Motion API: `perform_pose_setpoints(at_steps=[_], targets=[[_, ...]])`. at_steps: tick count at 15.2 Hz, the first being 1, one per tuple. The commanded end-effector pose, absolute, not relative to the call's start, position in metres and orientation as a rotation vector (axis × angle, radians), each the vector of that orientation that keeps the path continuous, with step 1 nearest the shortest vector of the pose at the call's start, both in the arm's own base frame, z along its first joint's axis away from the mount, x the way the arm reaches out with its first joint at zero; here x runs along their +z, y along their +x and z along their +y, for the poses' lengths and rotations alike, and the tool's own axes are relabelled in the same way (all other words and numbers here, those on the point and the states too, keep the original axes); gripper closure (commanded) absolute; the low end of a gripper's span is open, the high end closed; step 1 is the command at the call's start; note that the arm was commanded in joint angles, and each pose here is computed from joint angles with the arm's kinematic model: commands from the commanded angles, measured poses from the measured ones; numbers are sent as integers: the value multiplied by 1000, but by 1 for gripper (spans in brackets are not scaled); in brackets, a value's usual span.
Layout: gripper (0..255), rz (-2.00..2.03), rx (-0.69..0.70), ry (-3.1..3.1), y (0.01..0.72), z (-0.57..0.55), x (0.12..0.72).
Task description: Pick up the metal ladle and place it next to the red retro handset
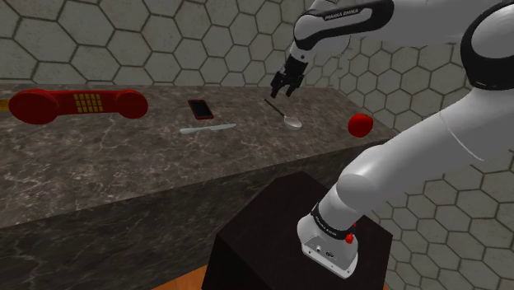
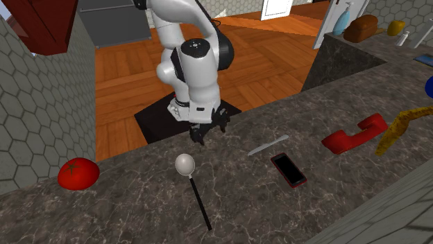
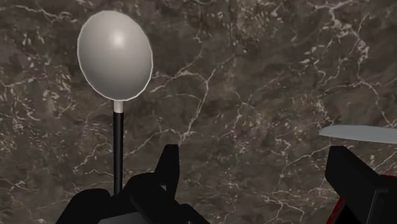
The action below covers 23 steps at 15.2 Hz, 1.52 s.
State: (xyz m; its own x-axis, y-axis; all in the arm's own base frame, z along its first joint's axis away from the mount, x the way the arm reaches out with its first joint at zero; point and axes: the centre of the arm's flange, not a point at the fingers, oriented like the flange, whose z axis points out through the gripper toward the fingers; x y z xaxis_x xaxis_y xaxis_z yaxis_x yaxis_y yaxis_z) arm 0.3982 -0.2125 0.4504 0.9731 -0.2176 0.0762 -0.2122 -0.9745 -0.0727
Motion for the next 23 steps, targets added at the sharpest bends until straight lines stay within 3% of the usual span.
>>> perform_pose_setpoints(at_steps=[1, 13, 23], targets=[[0, 377, -139, -3051, 401, -233, 437], [0, 626, -196, -2999, 425, -355, 342], [0, 633, -197, -2998, 431, -356, 299]])
